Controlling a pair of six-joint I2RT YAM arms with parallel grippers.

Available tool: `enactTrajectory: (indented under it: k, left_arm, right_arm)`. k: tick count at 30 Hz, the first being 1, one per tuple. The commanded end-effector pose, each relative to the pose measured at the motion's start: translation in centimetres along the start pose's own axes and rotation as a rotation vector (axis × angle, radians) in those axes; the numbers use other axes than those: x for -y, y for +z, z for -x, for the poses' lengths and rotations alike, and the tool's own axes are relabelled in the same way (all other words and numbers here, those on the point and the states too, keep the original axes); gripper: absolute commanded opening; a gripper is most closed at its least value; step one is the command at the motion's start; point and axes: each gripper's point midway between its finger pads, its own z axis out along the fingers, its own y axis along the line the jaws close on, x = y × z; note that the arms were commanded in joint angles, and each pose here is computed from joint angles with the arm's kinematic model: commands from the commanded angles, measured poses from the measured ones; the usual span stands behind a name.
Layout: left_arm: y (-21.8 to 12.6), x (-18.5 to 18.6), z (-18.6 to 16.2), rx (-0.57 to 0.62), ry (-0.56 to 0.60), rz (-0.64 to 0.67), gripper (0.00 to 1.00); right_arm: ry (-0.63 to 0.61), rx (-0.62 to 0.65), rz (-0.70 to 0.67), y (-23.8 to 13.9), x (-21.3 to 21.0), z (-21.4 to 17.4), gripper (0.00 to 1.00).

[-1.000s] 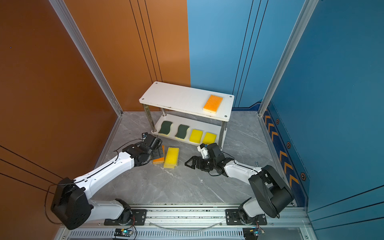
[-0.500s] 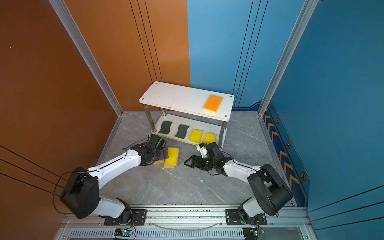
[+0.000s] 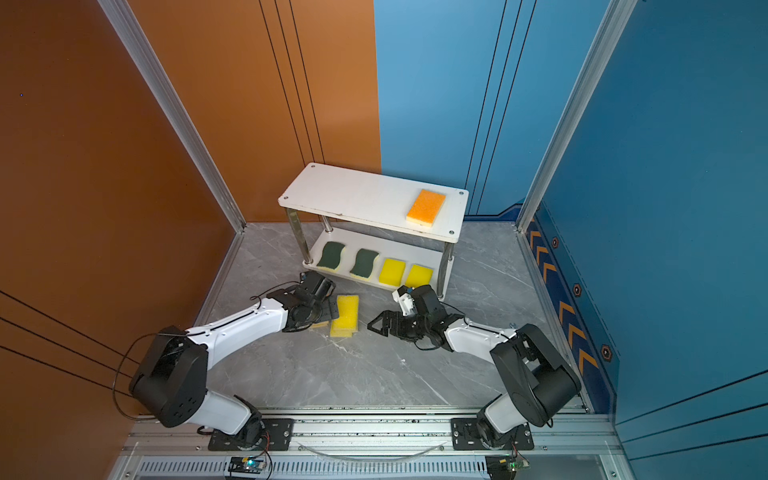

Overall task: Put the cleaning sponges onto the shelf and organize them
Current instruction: 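Close the left gripper on the orange sponge beside the yellow stack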

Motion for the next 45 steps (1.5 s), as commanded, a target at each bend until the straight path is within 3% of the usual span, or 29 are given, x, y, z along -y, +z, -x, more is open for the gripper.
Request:
enactTrajectory:
  k: [1,33,34,45]
  left_arm:
    - [0.0,-0.6,-0.1,-0.008,-0.008,-0.006,0.96]
    - [2.2,-1.4,-0.4,-0.045,0.024,0.033,0.88]
    - [2.3,-1.4,-0.4,-0.046,0.025,0.034,0.83]
    - [2.6,-1.4,-0.4,-0.054,0.037,0.04,0.78]
  right_arm:
    - [-0.011,0.007,0.034,0.1,-1.0,0.7,1.0]
    - [0.004,0.003,0.053,1.0,-0.7,0.9,1.0]
    - [0.005,0.001,0.053,1.0,-0.7,0.9,1.0]
    - [0.011,0.002,0.06,1.2,-0.7,1.0,1.0]
